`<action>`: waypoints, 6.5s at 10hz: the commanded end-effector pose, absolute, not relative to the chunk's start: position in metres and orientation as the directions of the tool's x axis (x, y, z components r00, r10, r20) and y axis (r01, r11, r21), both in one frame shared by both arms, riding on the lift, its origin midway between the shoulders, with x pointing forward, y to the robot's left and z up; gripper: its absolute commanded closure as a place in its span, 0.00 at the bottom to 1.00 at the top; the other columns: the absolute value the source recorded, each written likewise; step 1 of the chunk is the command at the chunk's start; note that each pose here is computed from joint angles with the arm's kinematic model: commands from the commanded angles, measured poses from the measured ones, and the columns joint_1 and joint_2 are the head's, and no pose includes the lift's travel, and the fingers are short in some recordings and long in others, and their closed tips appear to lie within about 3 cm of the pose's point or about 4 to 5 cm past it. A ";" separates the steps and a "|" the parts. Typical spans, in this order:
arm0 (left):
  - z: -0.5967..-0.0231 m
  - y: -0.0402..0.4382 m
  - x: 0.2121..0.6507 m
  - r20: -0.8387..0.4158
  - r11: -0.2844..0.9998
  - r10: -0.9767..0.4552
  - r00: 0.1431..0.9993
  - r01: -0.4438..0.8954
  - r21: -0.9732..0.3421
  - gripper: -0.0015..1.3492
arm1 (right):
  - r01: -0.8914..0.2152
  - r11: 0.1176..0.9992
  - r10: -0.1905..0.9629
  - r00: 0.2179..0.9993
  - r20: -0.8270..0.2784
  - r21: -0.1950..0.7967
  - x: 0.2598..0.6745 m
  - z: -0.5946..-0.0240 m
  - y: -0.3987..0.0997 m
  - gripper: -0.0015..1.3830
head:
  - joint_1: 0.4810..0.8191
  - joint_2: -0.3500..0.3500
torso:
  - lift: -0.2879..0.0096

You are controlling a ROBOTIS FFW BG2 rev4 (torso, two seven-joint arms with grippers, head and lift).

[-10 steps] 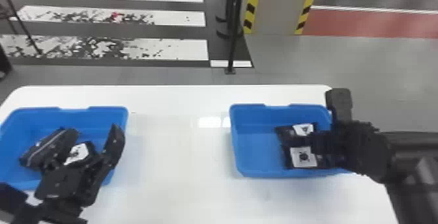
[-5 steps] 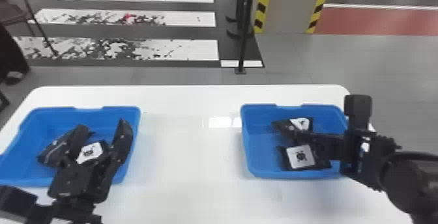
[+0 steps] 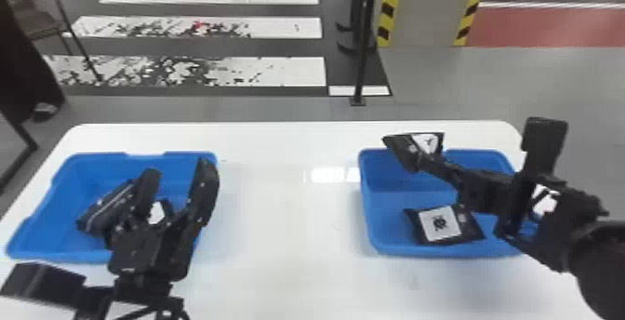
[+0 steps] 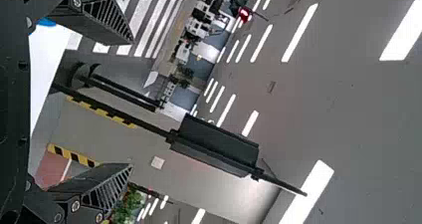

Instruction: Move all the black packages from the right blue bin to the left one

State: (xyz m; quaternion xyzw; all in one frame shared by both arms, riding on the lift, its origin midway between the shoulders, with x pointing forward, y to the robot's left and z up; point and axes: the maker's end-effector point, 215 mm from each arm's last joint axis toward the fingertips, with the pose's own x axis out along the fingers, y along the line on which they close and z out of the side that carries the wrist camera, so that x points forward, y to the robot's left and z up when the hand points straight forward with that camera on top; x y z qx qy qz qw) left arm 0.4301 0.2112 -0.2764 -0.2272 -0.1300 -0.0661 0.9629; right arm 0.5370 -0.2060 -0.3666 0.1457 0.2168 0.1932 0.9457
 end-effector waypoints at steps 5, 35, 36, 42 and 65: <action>-0.260 0.153 0.429 0.304 0.818 -0.161 0.939 0.299 -0.491 0.14 | -0.590 0.609 0.761 0.622 -0.182 0.531 0.489 -0.317 -0.039 0.84 | 0.63 0.62 | 0.45; -0.317 0.382 0.462 0.159 0.980 0.178 0.971 -0.190 0.062 0.10 | -0.648 0.544 0.810 0.571 -0.132 0.533 0.474 -0.308 -0.021 0.08 | 0.63 1.00 | 0.45; -0.302 0.368 0.455 0.221 0.986 0.161 0.962 -0.166 0.002 0.04 | -0.645 0.613 0.781 0.582 -0.226 0.458 0.467 -0.309 -0.039 0.08 | 0.63 1.00 | 0.45; -0.258 0.310 0.410 0.365 0.982 0.122 0.923 -0.058 -0.181 0.14 | -0.209 0.978 0.188 0.831 -0.523 0.020 0.479 -0.342 -0.261 0.08 | 0.63 0.71 | 0.45; -0.288 0.274 0.422 0.273 0.982 0.007 0.962 0.045 -0.183 0.14 | -0.221 0.963 0.267 0.696 -0.666 0.156 0.485 -0.456 -0.257 0.84 | 0.63 0.54 | 0.45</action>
